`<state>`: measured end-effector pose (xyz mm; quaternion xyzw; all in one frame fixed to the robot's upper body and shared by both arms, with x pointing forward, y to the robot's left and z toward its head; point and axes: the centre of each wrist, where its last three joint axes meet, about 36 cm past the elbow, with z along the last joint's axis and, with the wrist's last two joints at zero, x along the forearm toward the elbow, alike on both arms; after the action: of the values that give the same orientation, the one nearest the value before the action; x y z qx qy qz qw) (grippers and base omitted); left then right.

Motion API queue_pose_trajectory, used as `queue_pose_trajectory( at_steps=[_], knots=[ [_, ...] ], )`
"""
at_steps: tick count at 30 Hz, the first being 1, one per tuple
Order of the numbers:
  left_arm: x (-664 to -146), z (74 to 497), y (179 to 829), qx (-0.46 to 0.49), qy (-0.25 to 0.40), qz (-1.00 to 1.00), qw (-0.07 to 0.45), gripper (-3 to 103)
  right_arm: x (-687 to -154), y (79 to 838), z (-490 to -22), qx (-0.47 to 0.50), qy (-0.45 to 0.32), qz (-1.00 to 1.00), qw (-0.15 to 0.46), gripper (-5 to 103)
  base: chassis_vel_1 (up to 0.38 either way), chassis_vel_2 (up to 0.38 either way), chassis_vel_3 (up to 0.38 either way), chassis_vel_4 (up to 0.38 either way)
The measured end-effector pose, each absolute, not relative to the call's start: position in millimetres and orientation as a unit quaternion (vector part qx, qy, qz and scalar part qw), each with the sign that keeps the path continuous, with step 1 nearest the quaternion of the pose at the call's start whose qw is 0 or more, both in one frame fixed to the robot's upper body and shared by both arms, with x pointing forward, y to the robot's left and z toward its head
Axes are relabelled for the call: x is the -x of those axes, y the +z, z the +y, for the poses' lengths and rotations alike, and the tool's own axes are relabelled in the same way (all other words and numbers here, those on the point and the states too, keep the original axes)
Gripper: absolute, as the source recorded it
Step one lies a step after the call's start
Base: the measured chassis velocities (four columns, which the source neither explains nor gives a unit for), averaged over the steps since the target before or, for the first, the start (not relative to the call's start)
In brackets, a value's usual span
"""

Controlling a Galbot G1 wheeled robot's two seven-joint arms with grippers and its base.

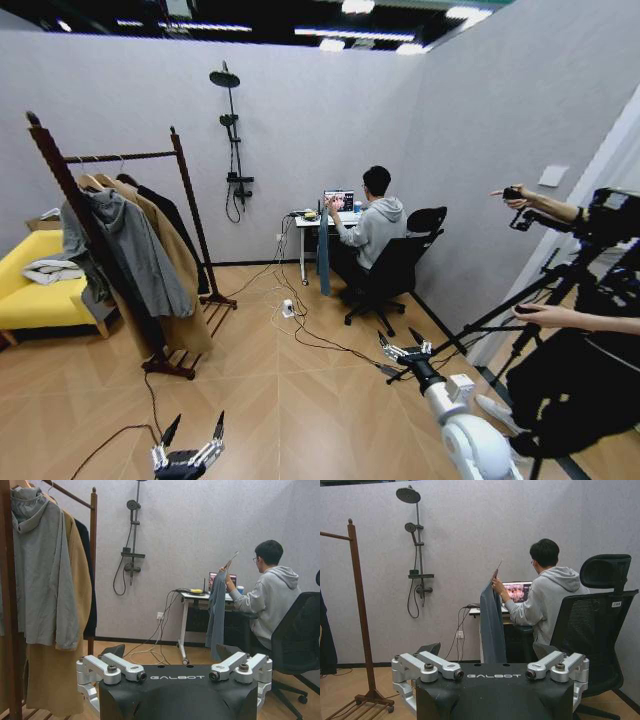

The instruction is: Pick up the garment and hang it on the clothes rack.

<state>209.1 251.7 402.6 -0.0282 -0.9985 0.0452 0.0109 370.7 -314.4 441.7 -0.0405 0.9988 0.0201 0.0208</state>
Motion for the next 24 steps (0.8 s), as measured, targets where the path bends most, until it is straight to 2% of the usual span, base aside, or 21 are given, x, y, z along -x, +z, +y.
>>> queue_pose_trajectory(
  at_steps=[12, 24],
  knots=[
    [-209, 252, 403, 0.028, 0.045, -0.999, 0.011, 100, -364, 457, -292, 0.014, -0.019, 0.999, 0.024, 100, 0.0, 0.0, 0.0, 0.0],
    [-209, 252, 403, 0.028, 0.045, -0.999, 0.011, 100, -341, 455, -280, 0.003, -0.008, 1.0, 0.02, 100, 0.0, 0.0, 0.0, 0.0]
  ],
)
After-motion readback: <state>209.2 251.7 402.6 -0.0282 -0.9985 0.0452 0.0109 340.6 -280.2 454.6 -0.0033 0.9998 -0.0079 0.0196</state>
